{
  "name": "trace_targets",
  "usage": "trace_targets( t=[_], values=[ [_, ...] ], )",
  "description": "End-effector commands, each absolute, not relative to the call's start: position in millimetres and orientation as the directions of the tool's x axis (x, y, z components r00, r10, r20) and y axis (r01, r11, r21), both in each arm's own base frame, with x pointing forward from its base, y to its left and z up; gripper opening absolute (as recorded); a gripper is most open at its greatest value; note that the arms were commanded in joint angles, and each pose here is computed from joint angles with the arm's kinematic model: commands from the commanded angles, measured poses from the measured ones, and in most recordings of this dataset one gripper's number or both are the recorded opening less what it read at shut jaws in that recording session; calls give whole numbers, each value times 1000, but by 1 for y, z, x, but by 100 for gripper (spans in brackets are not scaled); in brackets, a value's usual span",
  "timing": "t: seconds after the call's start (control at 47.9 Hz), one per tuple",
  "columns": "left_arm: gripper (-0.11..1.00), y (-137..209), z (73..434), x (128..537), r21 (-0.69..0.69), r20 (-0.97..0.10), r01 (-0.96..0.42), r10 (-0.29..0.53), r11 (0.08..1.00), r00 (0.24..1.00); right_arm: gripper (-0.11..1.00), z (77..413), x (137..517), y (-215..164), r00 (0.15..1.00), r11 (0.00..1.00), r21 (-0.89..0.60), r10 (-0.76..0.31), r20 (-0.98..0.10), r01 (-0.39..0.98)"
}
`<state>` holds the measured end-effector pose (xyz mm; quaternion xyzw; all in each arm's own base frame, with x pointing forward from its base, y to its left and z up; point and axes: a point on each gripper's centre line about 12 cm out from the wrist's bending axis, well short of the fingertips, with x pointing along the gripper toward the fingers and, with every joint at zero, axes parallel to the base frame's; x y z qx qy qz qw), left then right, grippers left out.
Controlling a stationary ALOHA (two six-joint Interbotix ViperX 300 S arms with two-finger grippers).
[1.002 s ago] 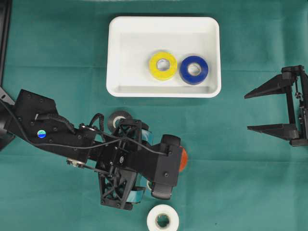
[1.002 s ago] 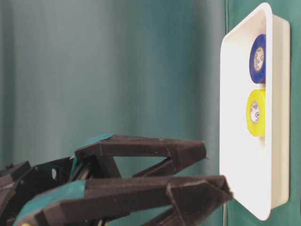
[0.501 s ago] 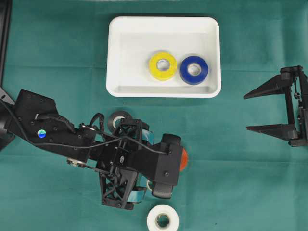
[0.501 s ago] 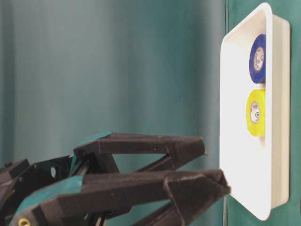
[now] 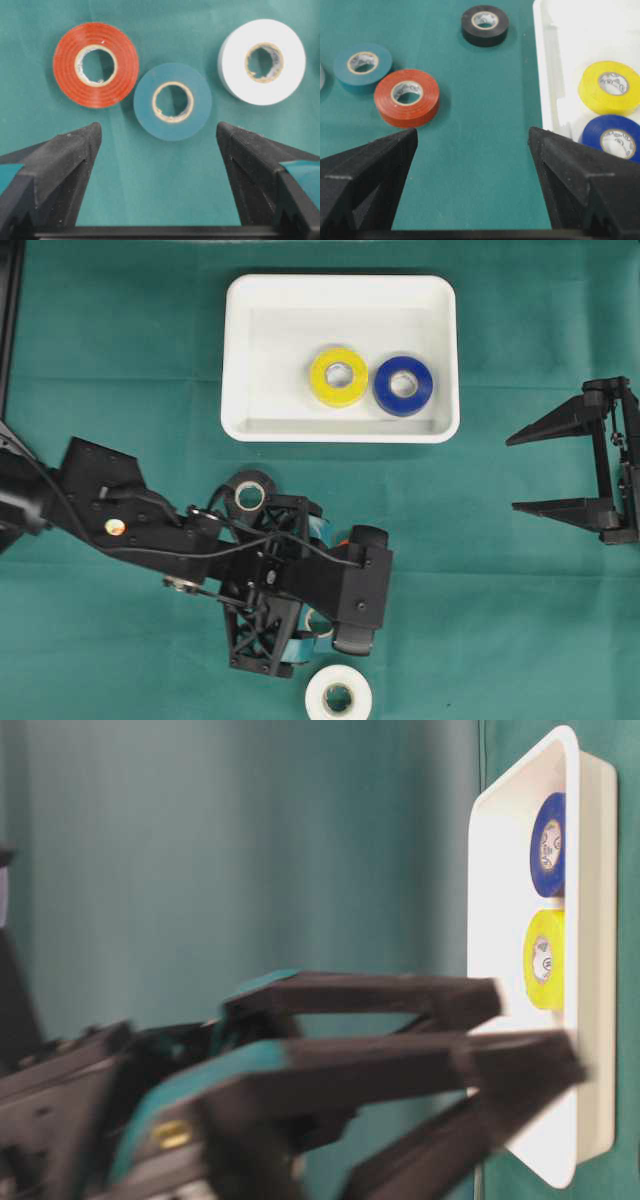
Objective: Pick up the tape from a random location and place it into the white case.
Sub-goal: 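Lower the left gripper into the teal roll's hole and close on its rim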
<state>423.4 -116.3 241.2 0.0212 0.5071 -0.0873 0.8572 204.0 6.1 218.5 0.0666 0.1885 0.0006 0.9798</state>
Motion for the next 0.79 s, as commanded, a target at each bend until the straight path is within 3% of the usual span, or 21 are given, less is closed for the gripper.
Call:
trace_targets(
  t=[0.0,0.355,0.772],
  values=[
    [91,-117,244,428,-55,-862,166,-131,985,490,86,228,208,6,938,992,128,27,-345,19],
    [91,-119,209,436,-63,-850,159,-136,985,509,86,227,209,6,938,992,129,28,-347,18],
    [91,-110,162,425,-113,-891,22,-111,993,440,86,223,212,7,933,991,130,33,-359,15]
  ],
)
